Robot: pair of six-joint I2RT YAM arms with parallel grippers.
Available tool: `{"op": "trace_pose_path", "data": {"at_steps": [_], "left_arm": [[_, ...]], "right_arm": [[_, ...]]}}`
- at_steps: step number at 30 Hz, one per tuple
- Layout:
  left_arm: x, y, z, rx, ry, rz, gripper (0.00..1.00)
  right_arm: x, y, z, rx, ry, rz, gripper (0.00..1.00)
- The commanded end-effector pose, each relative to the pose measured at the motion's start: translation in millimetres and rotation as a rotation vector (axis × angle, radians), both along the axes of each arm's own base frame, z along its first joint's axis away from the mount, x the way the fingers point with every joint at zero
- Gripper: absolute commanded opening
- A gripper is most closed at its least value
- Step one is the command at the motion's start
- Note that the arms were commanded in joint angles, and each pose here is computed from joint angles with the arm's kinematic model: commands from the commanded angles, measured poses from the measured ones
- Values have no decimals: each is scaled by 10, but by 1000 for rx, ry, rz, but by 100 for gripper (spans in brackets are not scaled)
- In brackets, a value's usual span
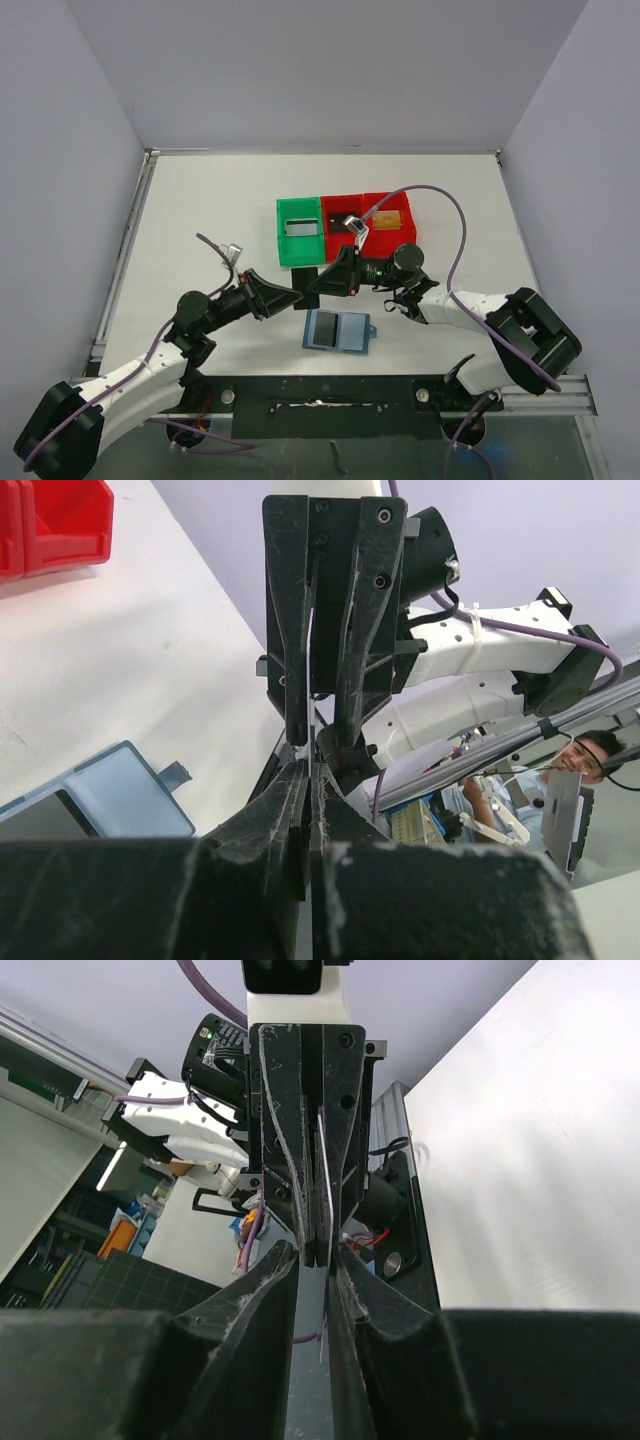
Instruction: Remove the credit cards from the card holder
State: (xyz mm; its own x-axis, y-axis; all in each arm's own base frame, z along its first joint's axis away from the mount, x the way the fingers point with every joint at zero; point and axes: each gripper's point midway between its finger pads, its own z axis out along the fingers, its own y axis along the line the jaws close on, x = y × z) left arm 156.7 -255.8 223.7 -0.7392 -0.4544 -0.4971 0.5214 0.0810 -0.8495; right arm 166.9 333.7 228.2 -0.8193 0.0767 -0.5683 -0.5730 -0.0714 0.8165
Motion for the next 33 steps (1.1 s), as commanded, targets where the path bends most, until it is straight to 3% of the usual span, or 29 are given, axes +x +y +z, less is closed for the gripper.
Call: {"op": "trace_pose_path", "data": {"at_steps": [1,5,10,12,14,18,20,24,29,31,33], "left_arm": [[-40,-13,217,-57,-77,-11,0],[-41,10,189,-61,-73,2,0],[-44,8,194,-56,-71,-1,2],[6,-10,139,-7,-55,6,29],[66,-7,68,63,-45,28,47],[235,144,-196,252,-11,155,66],[267,284,-388,363,49,215,67],[343,498,-339,437,64,327,68],[530,725,-238,612,77,445,69],[638,814,-282,721,98,475,69],[737,903,-163,789,104,496,70]], "right_arm": [[17,7,279,72,-78,-21,20],[4,2,310,81,-71,-17,0],[42,-2,298,69,-76,-45,0],[44,-16,346,72,-101,-53,0],[110,-44,351,45,-129,-103,0],[299,-132,183,-116,-187,-228,0],[413,-226,134,-181,-221,-310,0],[618,-481,97,-283,-334,-482,0],[819,-867,181,-444,-632,-667,0],[923,-1064,129,-572,-826,-715,0],[1094,-1312,-92,-771,-903,-755,0]]}}
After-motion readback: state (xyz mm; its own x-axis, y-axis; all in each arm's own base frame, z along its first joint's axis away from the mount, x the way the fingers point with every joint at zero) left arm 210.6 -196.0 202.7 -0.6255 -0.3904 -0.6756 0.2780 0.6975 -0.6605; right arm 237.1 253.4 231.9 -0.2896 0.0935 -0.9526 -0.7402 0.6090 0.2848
